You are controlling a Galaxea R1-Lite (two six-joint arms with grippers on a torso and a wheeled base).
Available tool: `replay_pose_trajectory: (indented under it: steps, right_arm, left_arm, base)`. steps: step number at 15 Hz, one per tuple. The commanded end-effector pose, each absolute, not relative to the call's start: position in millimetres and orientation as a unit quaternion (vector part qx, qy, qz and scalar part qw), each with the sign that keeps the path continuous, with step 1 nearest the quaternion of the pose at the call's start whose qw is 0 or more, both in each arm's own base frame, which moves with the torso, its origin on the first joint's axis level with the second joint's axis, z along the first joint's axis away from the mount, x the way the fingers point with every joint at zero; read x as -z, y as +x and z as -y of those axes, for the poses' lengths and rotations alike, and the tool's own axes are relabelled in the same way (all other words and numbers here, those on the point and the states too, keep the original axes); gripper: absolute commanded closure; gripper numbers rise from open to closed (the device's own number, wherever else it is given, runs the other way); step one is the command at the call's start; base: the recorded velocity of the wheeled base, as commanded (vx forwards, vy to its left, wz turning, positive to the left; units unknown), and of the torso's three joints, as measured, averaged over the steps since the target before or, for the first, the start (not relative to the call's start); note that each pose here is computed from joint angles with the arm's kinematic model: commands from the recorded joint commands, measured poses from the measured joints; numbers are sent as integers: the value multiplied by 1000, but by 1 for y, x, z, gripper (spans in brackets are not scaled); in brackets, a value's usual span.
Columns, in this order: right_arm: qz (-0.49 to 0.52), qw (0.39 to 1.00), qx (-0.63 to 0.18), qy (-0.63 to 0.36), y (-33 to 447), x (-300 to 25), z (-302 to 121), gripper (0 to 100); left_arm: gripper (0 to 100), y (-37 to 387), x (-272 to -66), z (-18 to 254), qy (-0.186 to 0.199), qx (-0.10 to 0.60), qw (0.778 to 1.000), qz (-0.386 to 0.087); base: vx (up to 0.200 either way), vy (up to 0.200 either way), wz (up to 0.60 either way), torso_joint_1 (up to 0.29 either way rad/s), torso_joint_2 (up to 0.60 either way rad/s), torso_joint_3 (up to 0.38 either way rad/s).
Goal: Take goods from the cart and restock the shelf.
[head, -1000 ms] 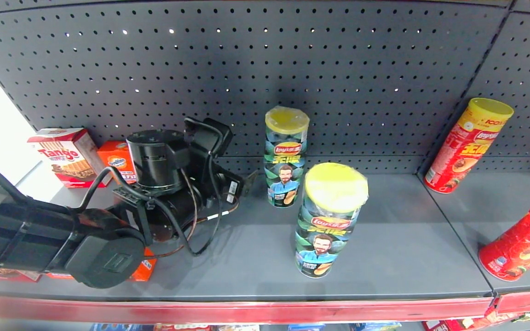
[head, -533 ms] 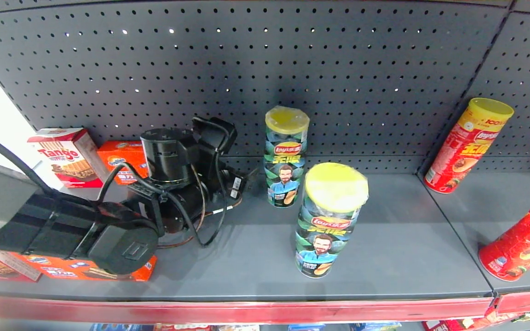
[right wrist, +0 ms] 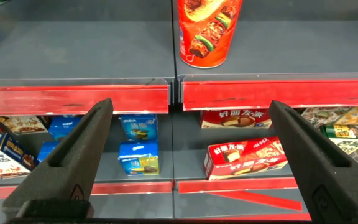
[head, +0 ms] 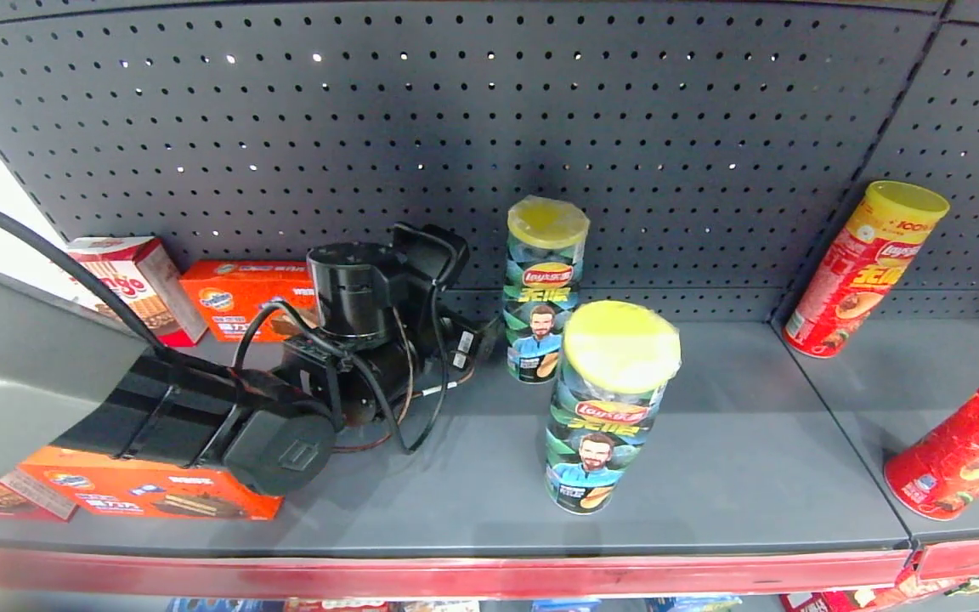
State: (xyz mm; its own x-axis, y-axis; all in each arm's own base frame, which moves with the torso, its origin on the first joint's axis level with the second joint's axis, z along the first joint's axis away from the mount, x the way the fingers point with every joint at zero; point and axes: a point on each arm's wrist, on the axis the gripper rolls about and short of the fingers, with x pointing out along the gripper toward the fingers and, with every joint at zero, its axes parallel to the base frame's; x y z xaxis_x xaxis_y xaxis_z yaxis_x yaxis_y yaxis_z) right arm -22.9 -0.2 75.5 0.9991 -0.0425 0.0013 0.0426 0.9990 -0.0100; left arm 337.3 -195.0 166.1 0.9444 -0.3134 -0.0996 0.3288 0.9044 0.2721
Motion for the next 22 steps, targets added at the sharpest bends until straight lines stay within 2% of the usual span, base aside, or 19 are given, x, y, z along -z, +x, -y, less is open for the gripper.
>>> replay_pose_trajectory:
  steps: [1, 3, 4, 6, 8, 9, 14, 18, 19, 20, 21, 22]
  right_arm:
    - [0, 1000, 21, -5, -23, -75, 0, 0]
    - [0, 1000, 21, -5, -23, -75, 0, 0]
    - [0, 1000, 21, -5, -23, -75, 0, 0]
    - [0, 1000, 21, -5, -23, -75, 0, 0]
    - [0, 1000, 21, -5, -23, -75, 0, 0]
    - [0, 1000, 21, -5, -23, -75, 0, 0]
    - [-1, 1000, 18, -7, -23, -75, 0, 0]
    - [0, 1000, 18, 4, -23, -75, 0, 0]
    - [35, 999, 13, 9, -28, -102, 0, 0]
    - [36, 999, 13, 35, -24, -161, 0, 0]
    - [7, 998, -2, 64, -9, -185, 0, 0]
    - [4, 997, -42, 63, -5, -193, -1, 0]
  left_arm:
    - [0, 339, -162, 196, 145, 165, 975, -32]
    - [0, 336, -168, 193, 143, 163, 976, -24]
    - [0, 332, -178, 188, 139, 158, 978, -14]
    - [0, 314, -200, 172, 133, 147, 980, 5]
    - [0, 298, -210, 162, 129, 136, 982, 13]
    - [0, 277, -217, 150, 128, 134, 983, 16]
    - [0, 242, -221, 130, 128, 134, 982, 19]
    - [0, 241, -218, 120, 129, 112, 985, 12]
    - [0, 242, -219, 120, 128, 112, 985, 14]
    - [0, 241, -216, 119, 128, 111, 985, 11]
    - [0, 241, -215, 119, 128, 112, 985, 9]
    - [0, 241, -215, 119, 130, 111, 985, 9]
  base:
    - [0, 0, 0, 0, 0, 0]
    - [0, 0, 0, 0, 0, 0]
    - [0, 0, 0, 0, 0, 0]
    - [0, 0, 0, 0, 0, 0]
    - [0, 0, 0, 0, 0, 0]
    - [0, 0, 0, 0, 0, 0]
    - [0, 0, 0, 0, 0, 0]
    - [0, 0, 0, 0, 0, 0]
    - [0, 0, 0, 0, 0, 0]
    - [0, 0, 0, 0, 0, 0]
    - [0, 0, 0, 0, 0, 0]
    - [0, 0, 0, 0, 0, 0]
